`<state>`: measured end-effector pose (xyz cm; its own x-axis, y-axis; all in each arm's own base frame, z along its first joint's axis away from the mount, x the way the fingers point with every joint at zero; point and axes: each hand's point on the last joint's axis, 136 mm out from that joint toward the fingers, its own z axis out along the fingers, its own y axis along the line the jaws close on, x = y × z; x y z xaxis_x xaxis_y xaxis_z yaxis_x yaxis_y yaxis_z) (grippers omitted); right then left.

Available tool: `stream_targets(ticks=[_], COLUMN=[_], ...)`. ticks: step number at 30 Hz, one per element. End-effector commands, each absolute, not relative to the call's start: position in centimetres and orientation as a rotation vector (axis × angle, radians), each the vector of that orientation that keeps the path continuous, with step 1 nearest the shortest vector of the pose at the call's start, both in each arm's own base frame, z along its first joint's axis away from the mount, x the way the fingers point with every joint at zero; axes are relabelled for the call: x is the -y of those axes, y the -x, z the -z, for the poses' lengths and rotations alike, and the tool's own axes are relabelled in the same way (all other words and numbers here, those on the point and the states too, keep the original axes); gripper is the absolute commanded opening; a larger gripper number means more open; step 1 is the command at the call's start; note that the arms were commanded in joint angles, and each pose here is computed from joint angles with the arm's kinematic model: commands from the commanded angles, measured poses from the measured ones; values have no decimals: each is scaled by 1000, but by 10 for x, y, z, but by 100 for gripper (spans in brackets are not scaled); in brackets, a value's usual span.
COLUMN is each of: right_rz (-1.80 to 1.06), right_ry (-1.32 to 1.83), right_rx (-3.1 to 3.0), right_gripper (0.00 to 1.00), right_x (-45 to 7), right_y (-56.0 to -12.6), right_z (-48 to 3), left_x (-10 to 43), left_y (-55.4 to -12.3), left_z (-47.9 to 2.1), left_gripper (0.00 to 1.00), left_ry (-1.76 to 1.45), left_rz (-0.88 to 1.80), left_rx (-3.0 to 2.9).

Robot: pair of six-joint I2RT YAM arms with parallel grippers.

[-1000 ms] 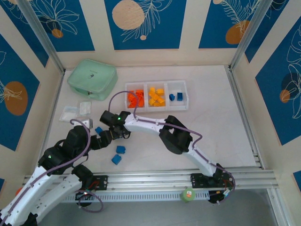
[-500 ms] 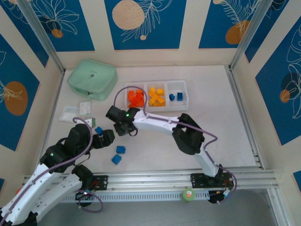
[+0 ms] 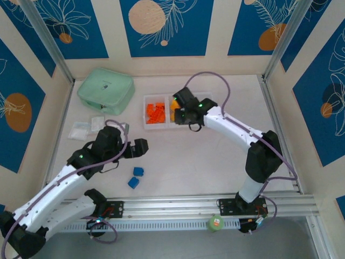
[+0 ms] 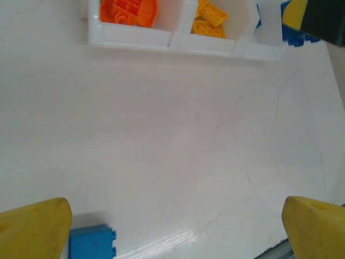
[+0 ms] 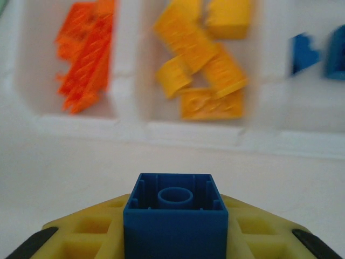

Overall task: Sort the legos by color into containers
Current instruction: Place the lego in the container.

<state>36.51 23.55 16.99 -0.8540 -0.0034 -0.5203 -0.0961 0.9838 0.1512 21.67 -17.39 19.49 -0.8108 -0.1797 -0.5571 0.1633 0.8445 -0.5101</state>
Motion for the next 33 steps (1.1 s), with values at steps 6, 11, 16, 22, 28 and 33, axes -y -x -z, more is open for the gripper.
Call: stream_targets(ticks=[6, 11, 16, 22, 28, 33], right_rz=[-182, -188, -160, -148, -186, -250], right_ry=[-82, -161, -221, -227, -213, -181], right_rx=[-2670, -2692, -2738, -2752, -2683, -2618], right_gripper=[29, 29, 31, 45, 53, 55], right_x=[-174, -157, -145, -143, -144, -152], right_y=[-417, -439, -452, -455, -454, -441], right_z=[-137, -118, -97, -88, -121, -156], left_x=[207, 208, 209, 206, 204, 199], left_y=[-241, -247, -248, -248, -247, -247], left_z=[-216, -210, -208, -206, -207, -209], left_gripper=[99, 99, 99, 99, 99, 99], left_ry=[-52, -39, -45, -45, -48, -46], left_rz=[871, 851, 841, 816, 801, 776], left_rx=[-2330, -2339, -2350, -2363, -2359, -2351])
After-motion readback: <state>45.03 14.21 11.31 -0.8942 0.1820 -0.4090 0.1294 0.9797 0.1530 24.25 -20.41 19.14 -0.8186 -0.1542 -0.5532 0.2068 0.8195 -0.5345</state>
